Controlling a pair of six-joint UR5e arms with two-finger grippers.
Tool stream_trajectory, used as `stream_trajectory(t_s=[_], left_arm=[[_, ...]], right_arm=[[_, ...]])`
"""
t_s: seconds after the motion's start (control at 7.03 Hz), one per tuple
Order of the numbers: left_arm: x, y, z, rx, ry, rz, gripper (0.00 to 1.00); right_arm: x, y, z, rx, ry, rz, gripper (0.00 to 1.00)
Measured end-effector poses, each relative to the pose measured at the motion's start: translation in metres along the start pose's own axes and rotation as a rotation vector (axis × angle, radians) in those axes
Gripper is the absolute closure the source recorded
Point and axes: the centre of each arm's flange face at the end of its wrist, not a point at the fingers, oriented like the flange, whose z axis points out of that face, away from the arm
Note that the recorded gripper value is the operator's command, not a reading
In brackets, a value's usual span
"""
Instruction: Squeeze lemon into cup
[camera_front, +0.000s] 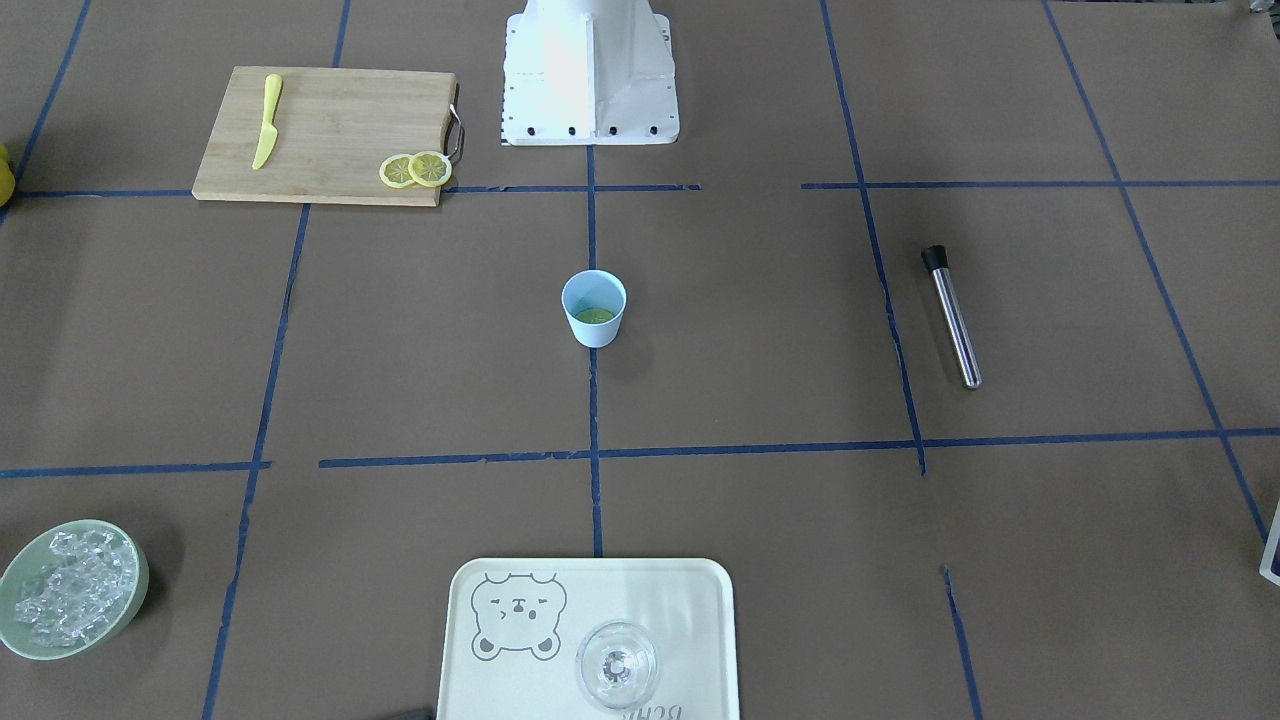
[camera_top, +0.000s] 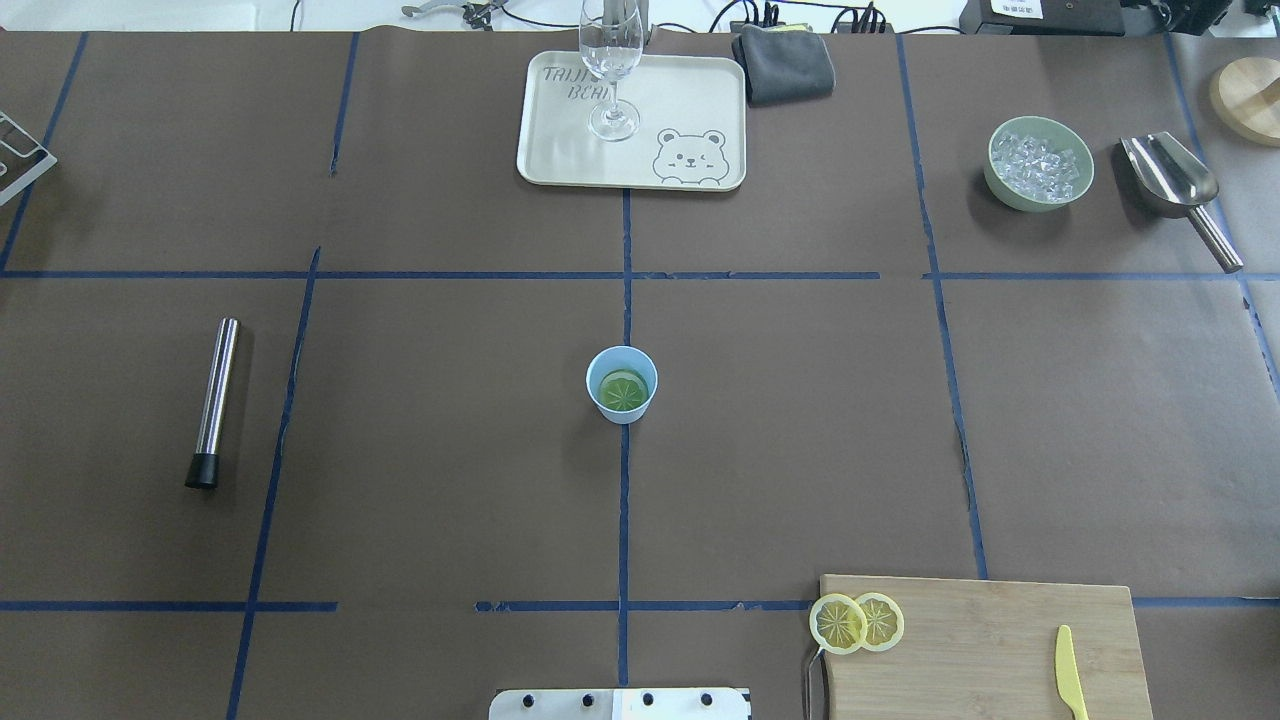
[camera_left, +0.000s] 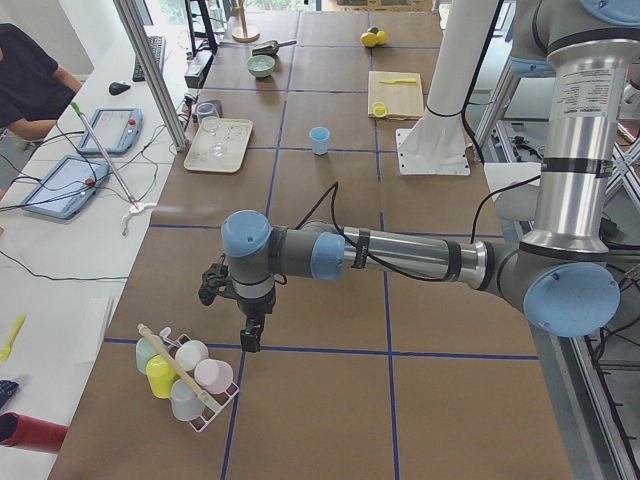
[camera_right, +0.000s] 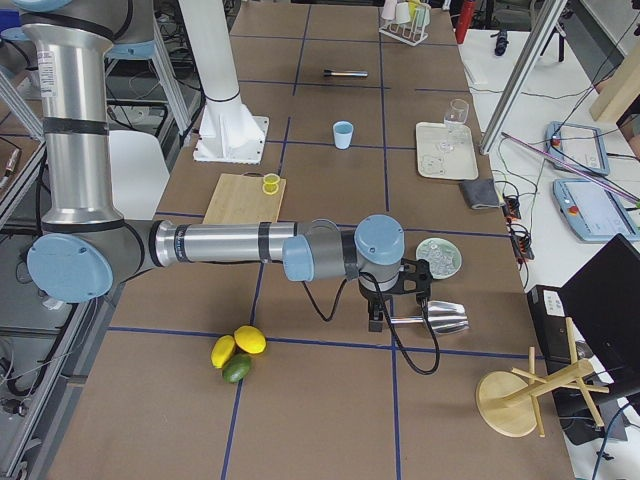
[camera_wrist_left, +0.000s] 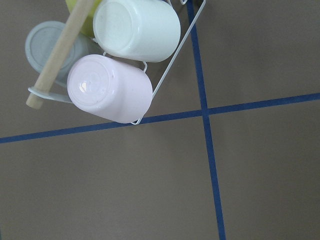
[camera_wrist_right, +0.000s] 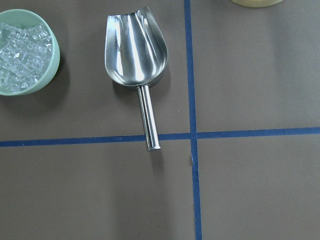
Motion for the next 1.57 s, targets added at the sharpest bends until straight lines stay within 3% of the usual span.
stream_trajectory(t_s=[0.43,1.0,1.57], left_arm=[[0.000,0.000,0.003,0.021,0.013,0.032,0.00],[0.001,0.014,0.018,0.002,0.137,0.075,0.00],[0.002,0.014,0.018,0.006,0.147,0.080,0.00]], right_arm=[[-0.001,0.000,0.000,-0.002,-0.004,0.000,0.00],[0.001,0.001,0.002,-0.007,-0.008,0.006,0.00],[0.002,0.002,0.003,-0.009,-0.008,0.007,0.00]])
